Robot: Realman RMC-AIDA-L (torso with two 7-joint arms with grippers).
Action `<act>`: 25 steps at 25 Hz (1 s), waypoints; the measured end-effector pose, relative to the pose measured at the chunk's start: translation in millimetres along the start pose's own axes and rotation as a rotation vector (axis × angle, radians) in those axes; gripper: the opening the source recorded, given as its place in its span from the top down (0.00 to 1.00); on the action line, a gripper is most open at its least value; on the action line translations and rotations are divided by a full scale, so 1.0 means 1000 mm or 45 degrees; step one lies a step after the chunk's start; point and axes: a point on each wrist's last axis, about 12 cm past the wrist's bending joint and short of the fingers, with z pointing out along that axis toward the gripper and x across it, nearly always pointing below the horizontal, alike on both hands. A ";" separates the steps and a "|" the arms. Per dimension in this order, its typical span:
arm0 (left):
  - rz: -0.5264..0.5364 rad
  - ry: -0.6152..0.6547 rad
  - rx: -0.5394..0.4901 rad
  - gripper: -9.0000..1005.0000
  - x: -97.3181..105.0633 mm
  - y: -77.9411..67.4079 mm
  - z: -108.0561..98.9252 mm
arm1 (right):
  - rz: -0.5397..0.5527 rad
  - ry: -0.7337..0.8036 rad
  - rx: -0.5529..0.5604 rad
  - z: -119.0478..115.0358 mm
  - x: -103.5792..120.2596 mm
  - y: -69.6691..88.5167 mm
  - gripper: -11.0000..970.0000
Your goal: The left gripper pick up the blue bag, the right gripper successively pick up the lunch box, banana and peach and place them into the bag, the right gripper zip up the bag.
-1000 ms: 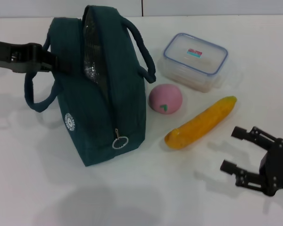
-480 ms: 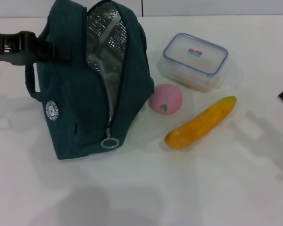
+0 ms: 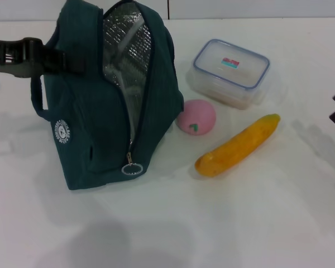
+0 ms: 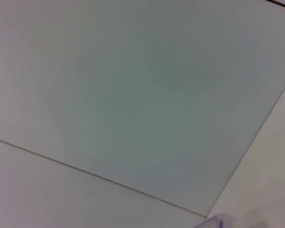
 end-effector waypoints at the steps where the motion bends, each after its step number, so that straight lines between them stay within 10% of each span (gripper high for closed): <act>1: 0.002 0.000 0.001 0.95 0.000 0.000 0.000 | -0.002 0.005 0.004 0.005 -0.002 0.000 0.19; 25: 0.002 -0.035 0.009 0.95 -0.003 0.003 0.000 | -0.065 0.133 0.116 0.086 -0.008 0.005 0.21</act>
